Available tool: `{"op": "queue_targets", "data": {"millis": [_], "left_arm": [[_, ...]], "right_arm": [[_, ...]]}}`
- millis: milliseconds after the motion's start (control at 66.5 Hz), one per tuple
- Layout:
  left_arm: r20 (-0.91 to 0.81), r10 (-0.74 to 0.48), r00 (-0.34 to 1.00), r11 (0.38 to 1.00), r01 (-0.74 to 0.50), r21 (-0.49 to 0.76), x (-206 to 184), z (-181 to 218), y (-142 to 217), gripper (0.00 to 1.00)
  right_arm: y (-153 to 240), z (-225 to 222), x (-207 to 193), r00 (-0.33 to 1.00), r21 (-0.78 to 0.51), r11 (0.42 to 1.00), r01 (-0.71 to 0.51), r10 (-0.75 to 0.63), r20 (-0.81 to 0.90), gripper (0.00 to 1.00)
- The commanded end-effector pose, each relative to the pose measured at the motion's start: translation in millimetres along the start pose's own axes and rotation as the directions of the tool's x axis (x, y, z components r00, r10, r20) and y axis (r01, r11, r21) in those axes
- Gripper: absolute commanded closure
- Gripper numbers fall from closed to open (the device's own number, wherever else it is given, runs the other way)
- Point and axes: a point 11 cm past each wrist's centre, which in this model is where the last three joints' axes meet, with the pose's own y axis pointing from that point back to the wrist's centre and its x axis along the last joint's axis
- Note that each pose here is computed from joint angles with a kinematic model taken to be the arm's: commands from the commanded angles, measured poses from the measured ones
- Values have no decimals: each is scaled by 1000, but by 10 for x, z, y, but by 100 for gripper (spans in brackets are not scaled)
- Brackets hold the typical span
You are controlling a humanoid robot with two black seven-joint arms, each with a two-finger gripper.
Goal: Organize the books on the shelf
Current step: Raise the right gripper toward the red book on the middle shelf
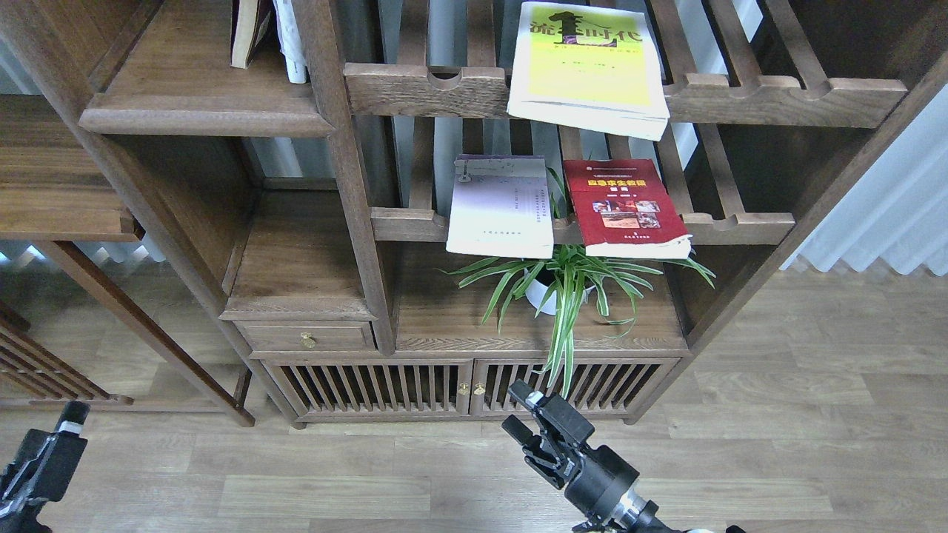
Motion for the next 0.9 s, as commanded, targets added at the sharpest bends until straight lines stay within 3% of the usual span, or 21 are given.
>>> {"op": "queue_targets", "data": {"millis": [0, 135, 887], "left_arm": [[-2, 0, 1000, 1000, 0, -9, -3, 11, -15, 0], [12, -1, 1000, 998, 2, -57, 15, 176, -95, 0], [21, -8, 1000, 997, 9, -75, 14, 243, -167, 0]], "right_arm": [[-42, -45, 2, 1000, 0, 1000, -3, 3, -12, 0], [-56, -69, 72, 1000, 8, 1000, -25, 25, -8, 0], [-28, 52, 237, 995, -63, 994, -92, 89, -47, 0]]}}
